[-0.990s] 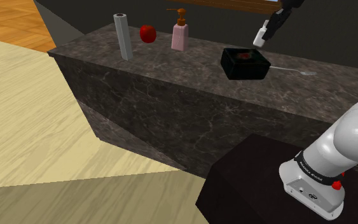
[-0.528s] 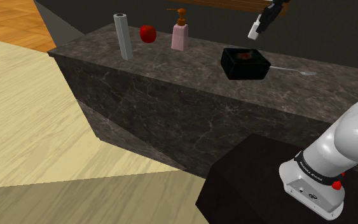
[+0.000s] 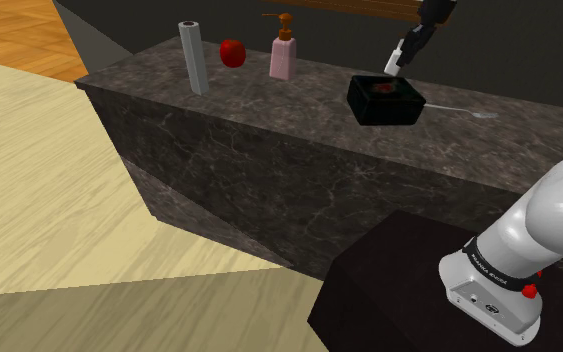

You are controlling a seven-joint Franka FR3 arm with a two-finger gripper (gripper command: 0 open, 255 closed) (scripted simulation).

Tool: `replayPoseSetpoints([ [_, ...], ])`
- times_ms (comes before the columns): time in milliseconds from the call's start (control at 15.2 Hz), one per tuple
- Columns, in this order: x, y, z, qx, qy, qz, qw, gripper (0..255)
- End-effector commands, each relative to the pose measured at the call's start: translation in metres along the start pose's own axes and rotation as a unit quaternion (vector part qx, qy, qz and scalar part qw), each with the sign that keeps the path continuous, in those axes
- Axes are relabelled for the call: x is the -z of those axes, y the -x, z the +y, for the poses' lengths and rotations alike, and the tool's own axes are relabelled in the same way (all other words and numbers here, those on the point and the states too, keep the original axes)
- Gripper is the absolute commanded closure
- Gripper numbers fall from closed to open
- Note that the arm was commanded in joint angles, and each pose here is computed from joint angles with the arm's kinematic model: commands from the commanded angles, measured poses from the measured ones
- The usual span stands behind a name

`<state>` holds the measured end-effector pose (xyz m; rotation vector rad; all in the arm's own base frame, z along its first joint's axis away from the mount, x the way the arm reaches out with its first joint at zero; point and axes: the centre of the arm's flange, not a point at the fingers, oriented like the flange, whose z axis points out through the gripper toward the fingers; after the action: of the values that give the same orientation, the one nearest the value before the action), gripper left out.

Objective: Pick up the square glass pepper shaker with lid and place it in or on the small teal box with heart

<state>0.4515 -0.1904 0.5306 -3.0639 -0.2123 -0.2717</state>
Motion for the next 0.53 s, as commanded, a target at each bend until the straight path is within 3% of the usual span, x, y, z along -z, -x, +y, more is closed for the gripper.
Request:
replayPoseSetpoints([
  [0,-0.011,0.001,0.001,0.000,0.000,0.000,1.0000,255],
  [462,-0.026,0.004,0.002,0.000,0.000,0.000,1.0000,255],
])
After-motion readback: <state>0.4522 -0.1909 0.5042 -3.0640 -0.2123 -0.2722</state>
